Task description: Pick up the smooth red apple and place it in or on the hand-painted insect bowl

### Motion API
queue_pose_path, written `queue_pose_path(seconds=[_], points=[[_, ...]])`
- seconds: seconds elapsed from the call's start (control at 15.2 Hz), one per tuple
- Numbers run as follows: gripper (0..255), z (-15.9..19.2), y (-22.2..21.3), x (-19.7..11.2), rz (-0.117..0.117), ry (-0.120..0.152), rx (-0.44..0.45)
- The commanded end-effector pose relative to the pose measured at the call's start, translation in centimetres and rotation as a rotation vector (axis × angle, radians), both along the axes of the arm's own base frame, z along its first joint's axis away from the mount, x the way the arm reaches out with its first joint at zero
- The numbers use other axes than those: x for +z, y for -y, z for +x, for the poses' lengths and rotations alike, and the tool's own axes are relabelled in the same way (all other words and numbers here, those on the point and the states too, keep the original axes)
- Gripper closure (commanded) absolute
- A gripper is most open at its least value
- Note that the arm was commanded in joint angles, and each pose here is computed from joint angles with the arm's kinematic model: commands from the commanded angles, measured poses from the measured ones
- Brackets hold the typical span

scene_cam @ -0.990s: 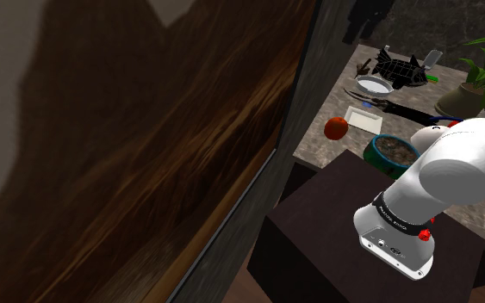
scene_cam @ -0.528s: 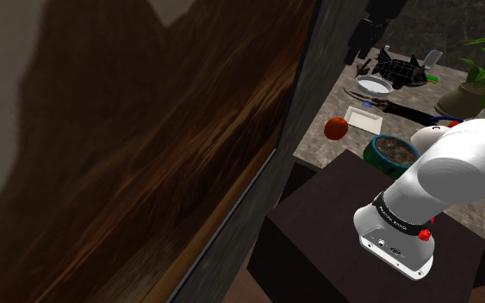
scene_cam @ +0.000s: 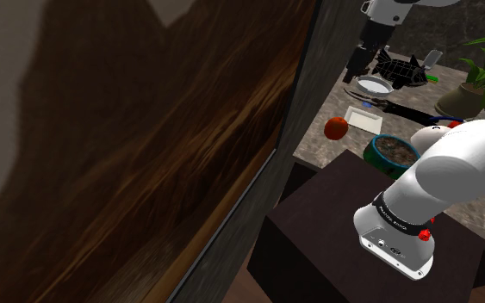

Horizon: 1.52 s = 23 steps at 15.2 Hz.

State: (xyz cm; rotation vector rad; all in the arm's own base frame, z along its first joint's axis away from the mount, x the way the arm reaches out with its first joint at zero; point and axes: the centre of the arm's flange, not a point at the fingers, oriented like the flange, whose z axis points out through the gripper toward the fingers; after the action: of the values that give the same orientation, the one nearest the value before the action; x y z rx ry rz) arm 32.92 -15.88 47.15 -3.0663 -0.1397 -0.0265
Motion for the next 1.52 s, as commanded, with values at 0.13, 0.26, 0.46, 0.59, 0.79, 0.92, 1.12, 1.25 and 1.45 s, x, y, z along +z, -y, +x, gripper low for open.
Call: queue_pose_path(seconds=[0.13, 0.26, 0.46, 0.59, 0.79, 0.92, 1.12, 1.25, 1.45], points=[[0, 0.6, 3.8, -3.7, 0.002, -0.014, 0.017], [0, 0.9, 5.6, -5.6, 0.003, -0.021, 0.025], [0, 1.4, 8.4, -8.5, 0.005, -0.032, 0.037], [0, 1.7, 10.2, -10.4, 0.007, -0.039, 0.046], [0, 2.2, 12.9, -13.3, 0.009, -0.050, 0.058], [0, 2.5, 14.7, -15.2, 0.010, -0.057, 0.066], [0, 3.0, 17.5, -18.1, 0.013, -0.068, 0.078], [0, 3.3, 19.3, -20.1, 0.014, -0.075, 0.086], [0, 3.3, 19.5, -21.5, 0.014, -0.076, 0.088]])
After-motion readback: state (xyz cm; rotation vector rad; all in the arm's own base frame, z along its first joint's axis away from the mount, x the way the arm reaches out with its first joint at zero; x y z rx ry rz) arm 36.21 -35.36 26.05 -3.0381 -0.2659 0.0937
